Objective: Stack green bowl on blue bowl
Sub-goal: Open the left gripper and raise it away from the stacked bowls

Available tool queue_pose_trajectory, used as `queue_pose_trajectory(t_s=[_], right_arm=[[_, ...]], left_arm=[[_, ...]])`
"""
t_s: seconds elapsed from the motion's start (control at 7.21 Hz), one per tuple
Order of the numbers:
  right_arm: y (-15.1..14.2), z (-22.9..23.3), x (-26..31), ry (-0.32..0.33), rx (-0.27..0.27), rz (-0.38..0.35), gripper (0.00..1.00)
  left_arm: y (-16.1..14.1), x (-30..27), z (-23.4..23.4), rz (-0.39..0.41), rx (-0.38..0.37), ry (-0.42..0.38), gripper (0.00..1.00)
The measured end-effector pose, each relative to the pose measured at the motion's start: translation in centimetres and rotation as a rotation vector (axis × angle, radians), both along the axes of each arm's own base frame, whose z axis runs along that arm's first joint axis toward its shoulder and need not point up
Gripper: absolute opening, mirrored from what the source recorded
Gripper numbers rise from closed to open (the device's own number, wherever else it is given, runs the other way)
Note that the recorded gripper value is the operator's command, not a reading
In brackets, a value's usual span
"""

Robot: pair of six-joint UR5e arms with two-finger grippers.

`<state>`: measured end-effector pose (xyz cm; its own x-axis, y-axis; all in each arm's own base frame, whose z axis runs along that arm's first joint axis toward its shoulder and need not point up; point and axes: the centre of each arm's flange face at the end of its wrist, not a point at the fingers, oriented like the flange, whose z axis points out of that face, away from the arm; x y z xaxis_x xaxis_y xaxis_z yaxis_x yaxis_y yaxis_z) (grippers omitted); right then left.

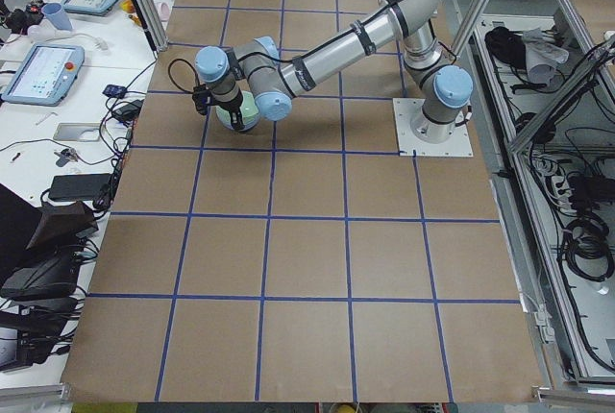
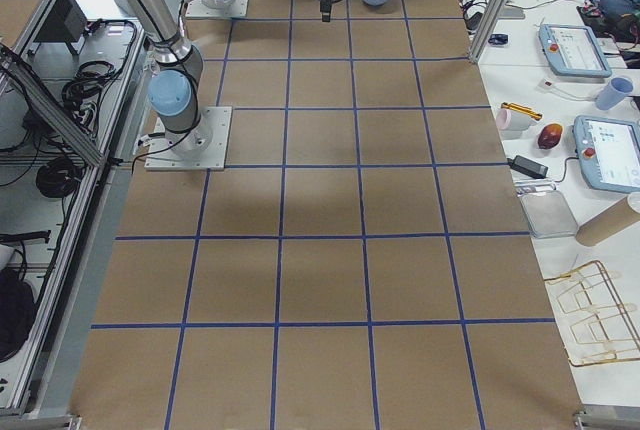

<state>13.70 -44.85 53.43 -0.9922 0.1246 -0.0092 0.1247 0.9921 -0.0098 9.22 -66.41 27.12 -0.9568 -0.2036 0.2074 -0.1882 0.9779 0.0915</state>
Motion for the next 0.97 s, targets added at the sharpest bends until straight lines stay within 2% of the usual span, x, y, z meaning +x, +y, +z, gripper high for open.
queue_pose_trajectory(t_s=[0.28,0.42,0.55,0.69,0.97], right_arm=[[0.0,0.0,0.0,0.000,0.000,0.000,1.00],[0.0,0.0,0.0,0.000,0.000,0.000,1.00],[0.0,0.0,0.0,0.000,0.000,0.000,1.00],[0.0,0.0,0.0,0.000,0.000,0.000,1.00],[0.0,0.0,0.0,0.000,0.002,0.000,1.00]], left_arm=[[0.6,-1.0,2.9,-0.007,0.001,-0.022,0.92],[1.0,-2.6,5.3,-0.031,0.000,-0.060,0.92],[1.5,-5.0,7.9,-0.076,-0.010,-0.125,1.00],[2.3,-8.2,10.7,-0.118,-0.038,-0.176,1.00],[4.7,-14.4,14.8,-0.182,-0.080,-0.208,1.00]])
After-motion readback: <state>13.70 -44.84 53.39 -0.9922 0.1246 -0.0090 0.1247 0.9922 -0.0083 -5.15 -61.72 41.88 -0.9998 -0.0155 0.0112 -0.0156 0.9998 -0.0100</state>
